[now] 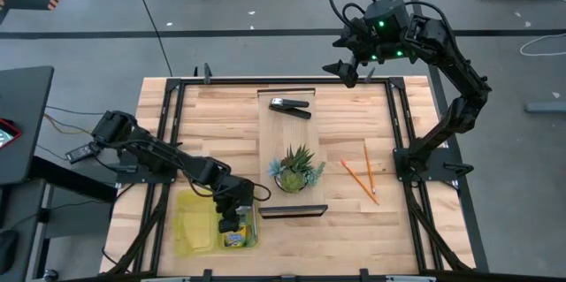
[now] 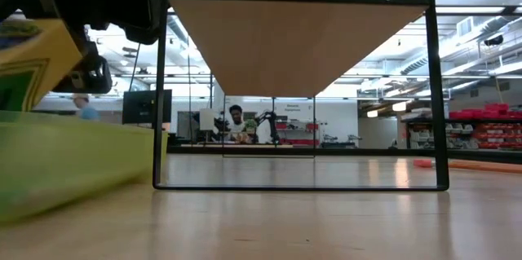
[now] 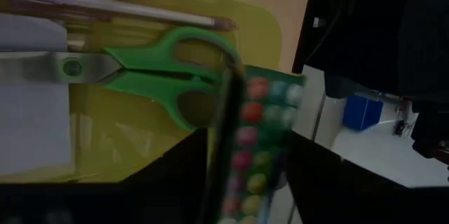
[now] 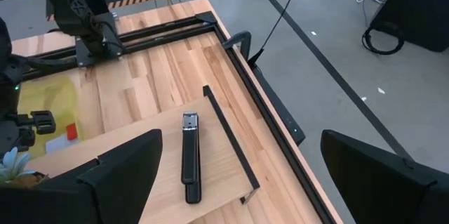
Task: Pack school essentials
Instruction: Put the box of crayons into the yellow supply box
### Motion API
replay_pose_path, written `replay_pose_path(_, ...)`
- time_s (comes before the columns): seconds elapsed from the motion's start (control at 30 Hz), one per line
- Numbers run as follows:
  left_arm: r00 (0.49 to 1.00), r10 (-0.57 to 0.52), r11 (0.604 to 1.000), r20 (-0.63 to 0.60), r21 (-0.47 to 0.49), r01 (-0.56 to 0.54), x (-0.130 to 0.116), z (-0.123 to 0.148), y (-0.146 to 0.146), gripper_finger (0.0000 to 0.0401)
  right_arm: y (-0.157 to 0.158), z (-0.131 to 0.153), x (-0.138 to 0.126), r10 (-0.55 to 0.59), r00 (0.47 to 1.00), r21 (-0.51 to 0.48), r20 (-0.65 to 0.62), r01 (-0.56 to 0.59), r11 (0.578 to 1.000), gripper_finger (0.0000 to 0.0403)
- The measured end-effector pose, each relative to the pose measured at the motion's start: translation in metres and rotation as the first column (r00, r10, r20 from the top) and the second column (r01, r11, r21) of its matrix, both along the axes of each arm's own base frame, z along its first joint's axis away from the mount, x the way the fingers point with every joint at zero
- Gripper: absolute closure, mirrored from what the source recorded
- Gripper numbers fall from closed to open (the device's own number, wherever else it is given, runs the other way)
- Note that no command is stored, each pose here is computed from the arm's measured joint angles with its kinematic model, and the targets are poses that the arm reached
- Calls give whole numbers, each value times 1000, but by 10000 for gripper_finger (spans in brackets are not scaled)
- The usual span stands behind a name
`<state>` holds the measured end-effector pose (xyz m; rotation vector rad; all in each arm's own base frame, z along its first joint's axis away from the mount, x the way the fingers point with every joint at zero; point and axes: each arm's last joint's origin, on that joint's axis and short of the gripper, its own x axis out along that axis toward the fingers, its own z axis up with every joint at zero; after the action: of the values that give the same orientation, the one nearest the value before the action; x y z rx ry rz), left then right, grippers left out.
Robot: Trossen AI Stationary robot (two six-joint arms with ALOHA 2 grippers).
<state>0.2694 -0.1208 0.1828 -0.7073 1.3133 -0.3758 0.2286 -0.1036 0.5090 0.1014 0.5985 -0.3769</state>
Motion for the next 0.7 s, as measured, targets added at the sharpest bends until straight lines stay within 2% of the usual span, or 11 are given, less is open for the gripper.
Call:
replay_pose_path(0.13, 1000, 15, 1000, -9, 2, -15, 1, 0, 3, 166, 0, 0, 0, -3, 1000, 3, 2, 3, 1000, 8)
replay_pose_path(0.27, 999, 41, 999, -29, 2, -41, 1, -1, 5, 139, 0, 0, 0, 0, 1000, -1, 1, 0, 1000, 8)
replay_pose_path(0.57, 992, 54, 998, -118, 44, -49, -5, -2, 8, 128, -1, 0, 0, 2, 1000, -20, -6, -2, 1000, 8)
replay_pose_path(0.7, 987, 93, 991, -130, 107, -79, -3, 3, 14, 128, -1, 0, 2, 9, 1000, -33, -2, -9, 999, 8)
